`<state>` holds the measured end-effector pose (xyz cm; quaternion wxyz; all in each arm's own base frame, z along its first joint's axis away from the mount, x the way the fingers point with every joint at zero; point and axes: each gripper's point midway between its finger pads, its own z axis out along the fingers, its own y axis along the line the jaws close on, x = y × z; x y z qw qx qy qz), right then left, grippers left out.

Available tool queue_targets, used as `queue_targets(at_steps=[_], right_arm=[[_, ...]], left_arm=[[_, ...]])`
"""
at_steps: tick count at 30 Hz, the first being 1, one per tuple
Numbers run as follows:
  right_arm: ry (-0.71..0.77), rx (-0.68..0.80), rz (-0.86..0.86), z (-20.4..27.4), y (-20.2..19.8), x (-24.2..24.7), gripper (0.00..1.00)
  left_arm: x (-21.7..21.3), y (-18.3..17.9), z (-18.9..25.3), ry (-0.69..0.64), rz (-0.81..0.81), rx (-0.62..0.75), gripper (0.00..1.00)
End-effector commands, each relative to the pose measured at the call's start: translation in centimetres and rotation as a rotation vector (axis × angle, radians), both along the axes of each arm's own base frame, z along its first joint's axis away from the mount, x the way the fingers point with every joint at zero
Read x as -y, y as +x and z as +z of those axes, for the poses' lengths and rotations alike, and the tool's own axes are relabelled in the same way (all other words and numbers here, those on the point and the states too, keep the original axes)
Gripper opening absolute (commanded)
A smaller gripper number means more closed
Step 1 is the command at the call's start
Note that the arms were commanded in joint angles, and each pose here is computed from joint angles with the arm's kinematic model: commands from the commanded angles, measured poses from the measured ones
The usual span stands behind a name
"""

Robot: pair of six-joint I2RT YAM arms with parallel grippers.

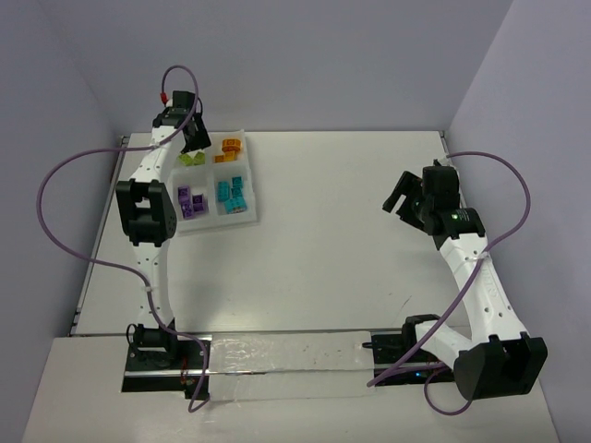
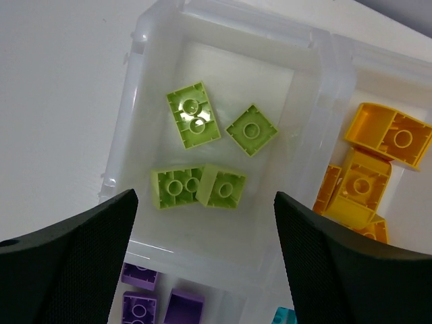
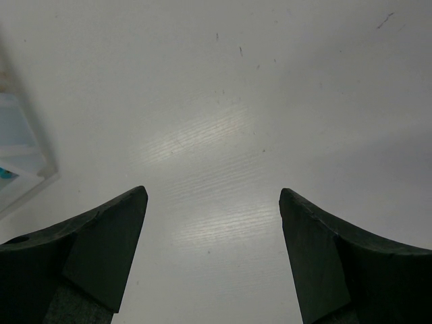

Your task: Sort the legos into containers by color

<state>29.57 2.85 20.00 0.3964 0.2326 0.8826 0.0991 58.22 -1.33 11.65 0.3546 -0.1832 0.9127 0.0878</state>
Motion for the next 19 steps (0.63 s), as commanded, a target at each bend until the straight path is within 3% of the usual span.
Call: queue_targets(at_steps=[1,3,6,10,12,19], right_arm=[[-0.022,0.044,-0.011,1.7,0.6,0.5,0.88],[-0.031,0.057,-0.025,1.9,0.6,0.8,0.91],[-0.045,0.075,-0.041,2.3,0.6,1.2,0.93],[-0.054,0.101,-0.058,2.9,0.5,1.5,0.96],[-0.06,0.101,-0.06,2.9,0.5,1.6,0.96],[-0.067,0.089,-0.078,2.9,0.4,1.9,0.95]], left_arm=[[0.7,0.1,9.6,-0.038,-0.005,0.203,0.89],[2.1,-1.2,11.5,-0.053,-0.033,0.228,0.89],[4.4,-4.6,18.2,-0.099,-0.105,0.364,0.89],[8.4,-9.2,20.9,-0.189,-0.264,0.431,0.89],[10.0,-12.1,24.4,-0.244,-0.344,0.516,0.9],[10.0,-17.9,26.6,-0.306,-0.383,0.571,0.93]])
